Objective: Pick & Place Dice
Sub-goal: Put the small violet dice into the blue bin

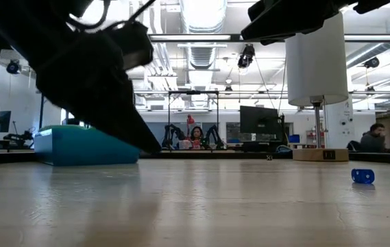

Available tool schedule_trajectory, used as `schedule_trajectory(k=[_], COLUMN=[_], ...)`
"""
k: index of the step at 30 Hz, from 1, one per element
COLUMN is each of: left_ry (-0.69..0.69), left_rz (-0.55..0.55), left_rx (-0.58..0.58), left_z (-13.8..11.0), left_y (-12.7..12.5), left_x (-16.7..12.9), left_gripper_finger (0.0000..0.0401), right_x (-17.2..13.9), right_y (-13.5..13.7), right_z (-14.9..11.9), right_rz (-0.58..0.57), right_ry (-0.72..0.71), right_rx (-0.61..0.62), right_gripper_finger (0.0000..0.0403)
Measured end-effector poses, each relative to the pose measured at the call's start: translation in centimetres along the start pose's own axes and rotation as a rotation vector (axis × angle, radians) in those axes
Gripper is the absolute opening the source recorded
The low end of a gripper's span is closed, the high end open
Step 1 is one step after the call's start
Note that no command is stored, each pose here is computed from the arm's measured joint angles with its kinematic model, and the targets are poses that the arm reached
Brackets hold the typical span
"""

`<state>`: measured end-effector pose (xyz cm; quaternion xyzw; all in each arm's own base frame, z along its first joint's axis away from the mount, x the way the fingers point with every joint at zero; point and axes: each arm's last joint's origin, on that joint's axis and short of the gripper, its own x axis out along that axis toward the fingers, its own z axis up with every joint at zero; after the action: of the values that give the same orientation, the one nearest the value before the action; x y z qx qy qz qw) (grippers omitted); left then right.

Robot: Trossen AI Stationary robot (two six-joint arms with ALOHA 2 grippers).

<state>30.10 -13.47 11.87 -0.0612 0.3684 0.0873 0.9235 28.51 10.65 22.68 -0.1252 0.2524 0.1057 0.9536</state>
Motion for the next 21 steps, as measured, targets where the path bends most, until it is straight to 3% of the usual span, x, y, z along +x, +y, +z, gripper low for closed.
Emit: schedule_trajectory(k=[21], left_ry=[-0.084], left_rz=[0.289], left_rx=[-0.089], left_z=[4.2], left_y=[5.6], left_x=[-11.3], left_gripper_finger=[0.0056], right_x=[0.0], right_y=[0.0], right_z=[0.0], right_rz=[0.000], right_ry=[-0.001], right_rx=[0.000], right_gripper_finger=[0.0008])
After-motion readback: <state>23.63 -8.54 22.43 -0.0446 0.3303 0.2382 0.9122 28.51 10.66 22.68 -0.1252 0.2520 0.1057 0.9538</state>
